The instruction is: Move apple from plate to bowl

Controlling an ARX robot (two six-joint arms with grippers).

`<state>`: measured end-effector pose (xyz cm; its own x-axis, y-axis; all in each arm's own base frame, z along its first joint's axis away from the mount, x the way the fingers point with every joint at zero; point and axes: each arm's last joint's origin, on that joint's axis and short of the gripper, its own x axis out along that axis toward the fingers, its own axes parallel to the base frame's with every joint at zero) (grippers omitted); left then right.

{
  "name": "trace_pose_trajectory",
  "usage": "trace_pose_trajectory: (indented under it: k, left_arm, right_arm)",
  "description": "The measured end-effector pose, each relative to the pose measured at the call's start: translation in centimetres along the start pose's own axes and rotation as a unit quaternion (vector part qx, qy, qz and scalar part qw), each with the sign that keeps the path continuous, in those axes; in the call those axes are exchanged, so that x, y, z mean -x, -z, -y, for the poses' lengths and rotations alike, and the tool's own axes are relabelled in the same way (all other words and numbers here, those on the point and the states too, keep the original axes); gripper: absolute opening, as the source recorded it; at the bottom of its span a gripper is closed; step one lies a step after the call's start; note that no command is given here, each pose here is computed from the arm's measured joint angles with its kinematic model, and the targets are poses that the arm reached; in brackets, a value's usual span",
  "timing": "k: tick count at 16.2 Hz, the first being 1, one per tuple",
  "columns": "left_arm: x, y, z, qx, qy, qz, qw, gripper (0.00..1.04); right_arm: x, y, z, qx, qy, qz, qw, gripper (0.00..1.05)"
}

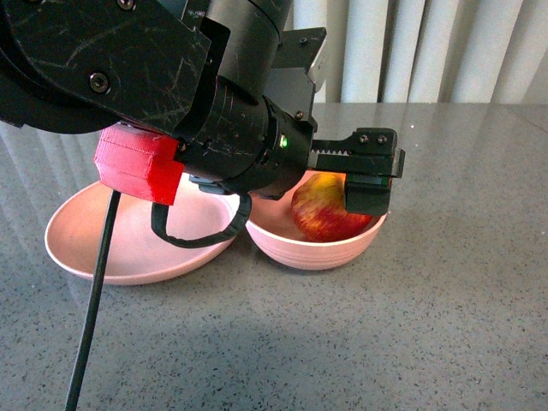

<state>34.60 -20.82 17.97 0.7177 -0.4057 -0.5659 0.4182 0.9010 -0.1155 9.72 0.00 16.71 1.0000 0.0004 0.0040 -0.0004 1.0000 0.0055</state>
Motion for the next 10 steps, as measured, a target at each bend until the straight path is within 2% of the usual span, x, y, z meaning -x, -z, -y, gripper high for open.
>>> trace_pose_trajectory:
  k: [2, 7, 10]
  left_arm:
    - [1.0, -1.0, -0.4, 0.005, -0.002, 0.019, 1.0, 0.98]
    - [7.9, -5.2, -1.9, 0.026, -0.012, 0.143, 0.989, 0.98]
    - [12.6, -5.4, -3.2, 0.017, -0.051, 0.215, 0.975, 0.98]
  right_arm:
    - [0.0, 0.0, 0.0, 0.0, 0.0, 0.0, 1.0, 0.98]
    - [0.0, 0.0, 0.0, 0.0, 0.0, 0.0, 1.0, 0.98]
    - [0.0, 0.0, 0.0, 0.0, 0.0, 0.0, 1.0, 0.98]
